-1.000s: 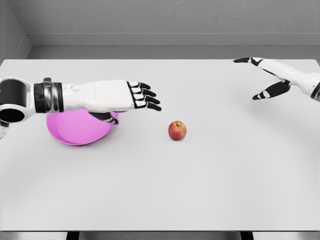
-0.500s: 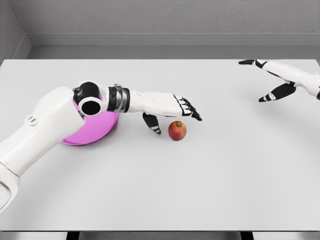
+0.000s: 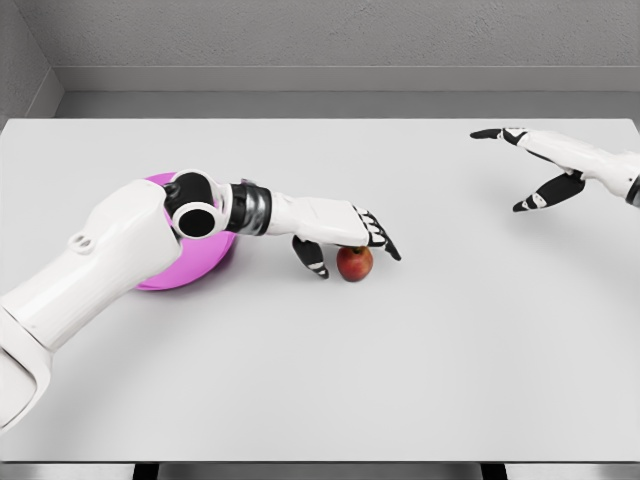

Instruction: Put the apple on the plate with both arms

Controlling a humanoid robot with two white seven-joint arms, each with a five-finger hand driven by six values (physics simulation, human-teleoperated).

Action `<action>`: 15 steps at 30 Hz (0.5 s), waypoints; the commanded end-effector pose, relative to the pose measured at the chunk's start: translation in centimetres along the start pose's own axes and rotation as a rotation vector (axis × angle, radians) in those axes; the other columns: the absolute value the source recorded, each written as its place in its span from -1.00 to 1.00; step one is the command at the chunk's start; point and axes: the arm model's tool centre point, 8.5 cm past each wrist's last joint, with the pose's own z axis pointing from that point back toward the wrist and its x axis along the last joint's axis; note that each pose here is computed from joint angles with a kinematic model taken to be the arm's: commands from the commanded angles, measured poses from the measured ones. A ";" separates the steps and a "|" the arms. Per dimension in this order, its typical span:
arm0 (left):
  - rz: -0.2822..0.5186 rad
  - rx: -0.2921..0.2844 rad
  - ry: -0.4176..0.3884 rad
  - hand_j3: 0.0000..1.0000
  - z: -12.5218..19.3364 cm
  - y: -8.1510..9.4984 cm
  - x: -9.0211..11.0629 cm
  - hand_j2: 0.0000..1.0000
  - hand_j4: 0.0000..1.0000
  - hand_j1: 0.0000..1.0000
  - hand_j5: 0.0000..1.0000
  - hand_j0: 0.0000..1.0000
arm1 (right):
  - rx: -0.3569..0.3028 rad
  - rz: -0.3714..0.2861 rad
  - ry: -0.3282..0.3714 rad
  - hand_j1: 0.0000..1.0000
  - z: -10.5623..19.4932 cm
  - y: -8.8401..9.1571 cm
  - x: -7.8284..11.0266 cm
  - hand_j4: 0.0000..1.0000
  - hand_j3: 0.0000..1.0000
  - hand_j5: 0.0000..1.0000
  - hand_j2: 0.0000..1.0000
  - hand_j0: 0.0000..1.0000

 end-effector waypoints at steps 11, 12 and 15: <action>0.007 -0.010 0.006 0.47 0.0 -0.3 -0.1 0.47 0.47 0.47 0.47 0.47 | 0.002 -0.007 0.000 1.00 0.0 0.1 0.0 1.00 1.00 1.00 1.00 1.00; 0.006 -0.010 0.004 0.47 -0.1 -0.3 -0.1 0.47 0.47 0.47 0.47 0.47 | 0.002 -0.007 0.000 1.00 0.0 0.1 0.0 1.00 1.00 1.00 1.00 1.00; -0.005 -0.021 0.012 0.38 -0.1 -0.5 -0.2 0.38 0.38 0.38 0.38 0.38 | 0.002 -0.007 0.000 1.00 0.0 0.1 0.0 1.00 1.00 1.00 1.00 1.00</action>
